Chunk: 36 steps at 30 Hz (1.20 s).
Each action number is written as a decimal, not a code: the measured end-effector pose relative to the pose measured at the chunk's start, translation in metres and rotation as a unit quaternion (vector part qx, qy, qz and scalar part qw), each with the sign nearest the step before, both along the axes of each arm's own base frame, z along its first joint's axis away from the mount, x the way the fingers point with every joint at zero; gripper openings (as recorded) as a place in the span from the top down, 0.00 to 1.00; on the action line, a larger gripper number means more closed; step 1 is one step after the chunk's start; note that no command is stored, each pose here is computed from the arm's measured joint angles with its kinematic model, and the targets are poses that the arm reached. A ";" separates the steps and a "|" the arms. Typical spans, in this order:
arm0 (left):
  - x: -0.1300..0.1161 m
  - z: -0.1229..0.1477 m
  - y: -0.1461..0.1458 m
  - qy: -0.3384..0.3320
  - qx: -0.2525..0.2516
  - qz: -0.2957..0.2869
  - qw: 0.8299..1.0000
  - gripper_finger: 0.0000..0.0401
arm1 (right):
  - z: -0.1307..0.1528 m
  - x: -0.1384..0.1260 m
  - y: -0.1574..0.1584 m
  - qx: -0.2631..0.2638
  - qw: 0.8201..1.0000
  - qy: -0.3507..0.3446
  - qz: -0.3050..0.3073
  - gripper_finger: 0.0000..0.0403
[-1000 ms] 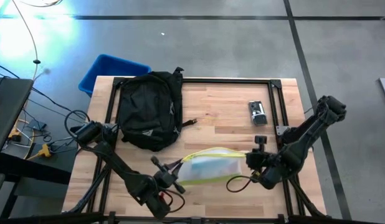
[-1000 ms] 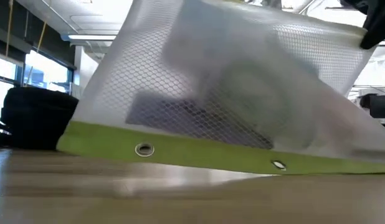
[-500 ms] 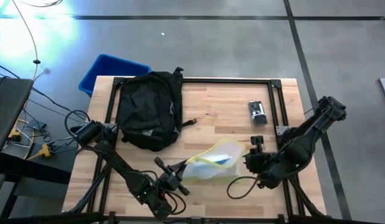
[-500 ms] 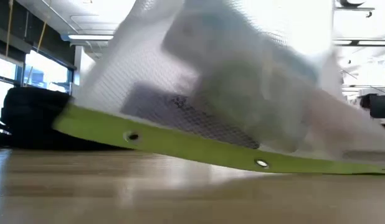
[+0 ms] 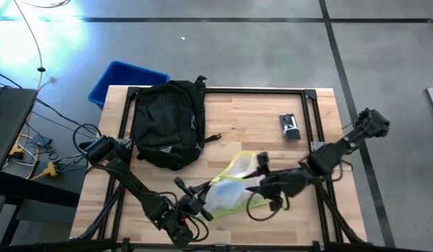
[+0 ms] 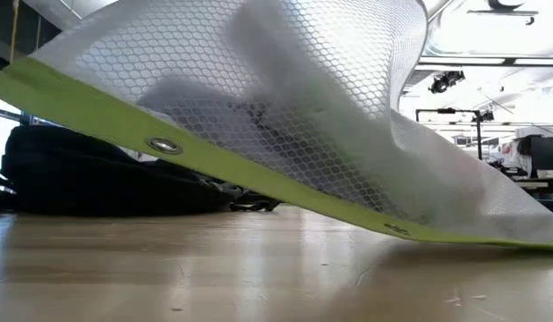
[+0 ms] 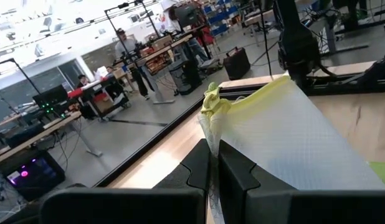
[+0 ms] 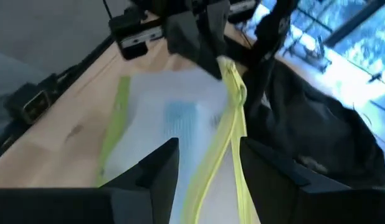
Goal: Unpack backpack
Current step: Close the yellow zip bag
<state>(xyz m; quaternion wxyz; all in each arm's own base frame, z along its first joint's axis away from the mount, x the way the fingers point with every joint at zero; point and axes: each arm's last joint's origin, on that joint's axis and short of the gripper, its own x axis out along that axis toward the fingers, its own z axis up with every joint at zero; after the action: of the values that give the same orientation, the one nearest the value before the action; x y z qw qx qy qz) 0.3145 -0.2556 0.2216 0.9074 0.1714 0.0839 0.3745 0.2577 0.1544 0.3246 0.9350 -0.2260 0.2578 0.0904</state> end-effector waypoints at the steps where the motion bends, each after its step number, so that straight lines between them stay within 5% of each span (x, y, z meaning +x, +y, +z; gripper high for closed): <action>1: 0.000 0.000 0.000 0.000 0.000 0.000 1.000 1.00 | -0.004 0.007 -0.004 0.009 1.000 -0.005 0.009 0.63; 6: 0.000 0.000 0.000 0.001 0.000 -0.001 1.000 1.00 | -0.027 0.042 -0.017 0.040 0.997 -0.022 0.064 0.64; 11: 0.000 0.000 0.000 0.003 -0.002 -0.004 1.000 1.00 | -0.034 0.066 -0.032 0.035 0.998 -0.043 0.039 0.62; 23: 0.000 -0.001 -0.001 0.011 -0.001 -0.011 1.000 1.00 | -0.035 0.076 -0.041 0.032 0.996 -0.059 0.051 0.63; 36: 0.000 -0.001 -0.001 0.013 0.001 -0.011 1.000 1.00 | -0.049 0.082 -0.031 -0.021 0.998 -0.042 0.044 0.98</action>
<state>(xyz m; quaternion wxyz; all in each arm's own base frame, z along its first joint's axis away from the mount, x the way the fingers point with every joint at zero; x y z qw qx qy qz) 0.3146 -0.2564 0.2210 0.9103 0.1777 0.0933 0.3620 0.3400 0.1234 0.2758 0.9351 -0.2605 0.2100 0.1165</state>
